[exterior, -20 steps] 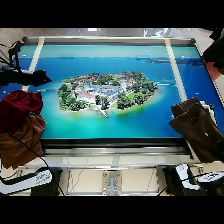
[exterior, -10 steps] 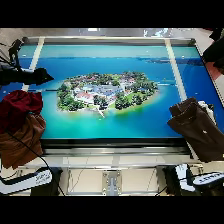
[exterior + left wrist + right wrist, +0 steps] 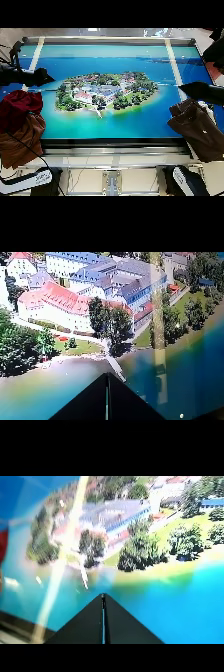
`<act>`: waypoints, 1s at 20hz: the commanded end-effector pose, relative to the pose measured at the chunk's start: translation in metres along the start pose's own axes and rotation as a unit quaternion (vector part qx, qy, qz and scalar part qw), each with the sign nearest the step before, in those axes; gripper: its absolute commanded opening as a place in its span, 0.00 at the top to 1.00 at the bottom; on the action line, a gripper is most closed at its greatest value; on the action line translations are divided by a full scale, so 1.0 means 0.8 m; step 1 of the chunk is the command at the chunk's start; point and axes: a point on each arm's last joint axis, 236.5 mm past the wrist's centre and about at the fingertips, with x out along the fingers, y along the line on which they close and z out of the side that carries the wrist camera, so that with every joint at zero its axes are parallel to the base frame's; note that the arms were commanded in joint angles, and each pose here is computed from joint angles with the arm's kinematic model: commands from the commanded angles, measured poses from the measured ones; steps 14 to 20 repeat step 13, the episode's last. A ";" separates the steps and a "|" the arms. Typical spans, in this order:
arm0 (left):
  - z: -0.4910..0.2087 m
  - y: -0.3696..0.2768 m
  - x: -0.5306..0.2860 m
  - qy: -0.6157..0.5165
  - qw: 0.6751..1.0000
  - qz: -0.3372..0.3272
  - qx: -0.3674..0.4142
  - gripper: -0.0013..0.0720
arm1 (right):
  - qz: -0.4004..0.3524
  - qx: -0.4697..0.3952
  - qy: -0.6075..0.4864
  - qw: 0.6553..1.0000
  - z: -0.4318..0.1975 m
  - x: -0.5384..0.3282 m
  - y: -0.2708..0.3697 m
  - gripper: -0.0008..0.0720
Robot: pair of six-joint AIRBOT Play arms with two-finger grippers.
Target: Fold the shirts.
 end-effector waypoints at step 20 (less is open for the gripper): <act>-0.009 -0.002 0.000 0.015 1.000 -0.004 -0.016 0.96 | 0.024 -0.122 0.004 0.992 -0.001 0.042 0.083 0.97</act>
